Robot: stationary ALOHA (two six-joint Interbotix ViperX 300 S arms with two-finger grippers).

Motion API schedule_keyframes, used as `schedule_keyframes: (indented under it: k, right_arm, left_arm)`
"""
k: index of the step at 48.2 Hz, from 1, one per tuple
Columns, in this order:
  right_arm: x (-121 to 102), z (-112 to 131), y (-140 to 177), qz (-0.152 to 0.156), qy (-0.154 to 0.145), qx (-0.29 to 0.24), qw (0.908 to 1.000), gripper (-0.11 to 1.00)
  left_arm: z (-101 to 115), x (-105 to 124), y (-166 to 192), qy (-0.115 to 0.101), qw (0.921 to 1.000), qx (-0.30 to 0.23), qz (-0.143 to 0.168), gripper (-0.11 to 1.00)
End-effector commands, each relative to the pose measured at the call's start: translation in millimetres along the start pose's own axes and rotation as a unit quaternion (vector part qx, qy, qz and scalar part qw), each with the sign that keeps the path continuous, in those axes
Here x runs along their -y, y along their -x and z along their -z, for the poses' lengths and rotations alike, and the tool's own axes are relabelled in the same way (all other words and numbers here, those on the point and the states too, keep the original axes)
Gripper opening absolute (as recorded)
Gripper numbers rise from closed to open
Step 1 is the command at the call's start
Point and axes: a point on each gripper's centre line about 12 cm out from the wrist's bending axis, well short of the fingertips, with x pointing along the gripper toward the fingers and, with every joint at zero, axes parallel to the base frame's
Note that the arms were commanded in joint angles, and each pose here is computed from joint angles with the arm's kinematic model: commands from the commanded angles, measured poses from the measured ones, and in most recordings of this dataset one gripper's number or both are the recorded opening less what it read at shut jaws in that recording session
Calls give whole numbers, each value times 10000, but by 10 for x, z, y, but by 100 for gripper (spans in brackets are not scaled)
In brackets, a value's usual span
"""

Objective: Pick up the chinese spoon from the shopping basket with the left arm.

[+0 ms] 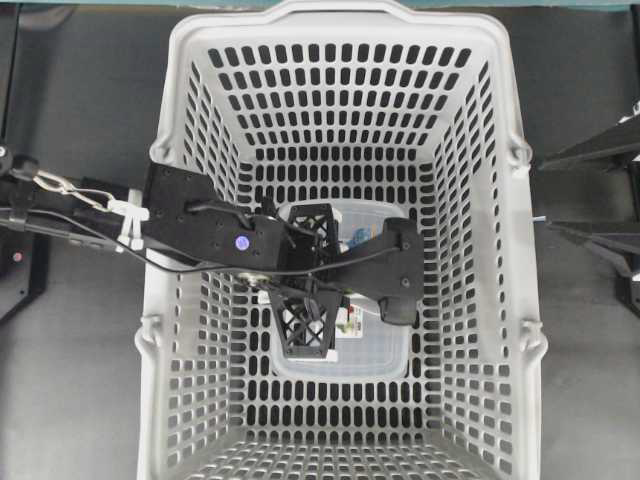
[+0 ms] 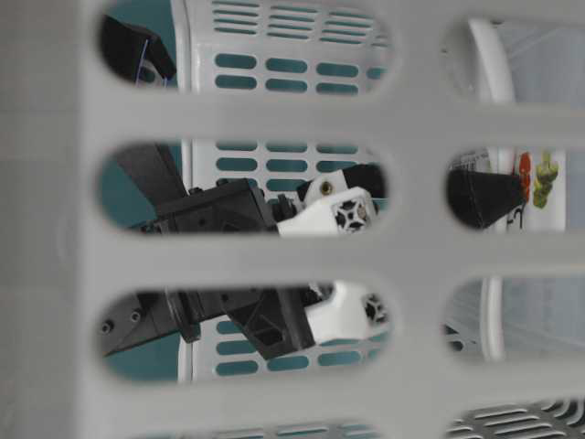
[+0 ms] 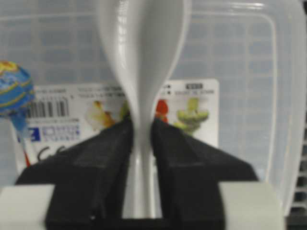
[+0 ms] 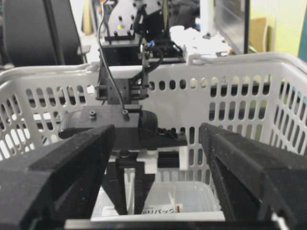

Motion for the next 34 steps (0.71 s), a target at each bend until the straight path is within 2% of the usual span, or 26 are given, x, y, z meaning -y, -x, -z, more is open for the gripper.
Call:
schedule_keyframes:
  k: [1,10,21,34]
  right_arm:
    - [-4,-26,-12,-7,-23,30,10000,69]
    - [-4,-21,-11,-7,-23,30,10000,69]
    - [-4,-24,-9,-8,-31,38,10000,69]
    - [-5,-52,7,-11,-46,99,9999,69]
  left_arm:
    - [-86,29,111,-41,9999,162,13,12]
    - [-266,29,471,-34,9993,385,14,13]
    - [-483,20,1128,12,9987,516,4,13]
    - [-645,19,1944,75,9974,714,21,13]
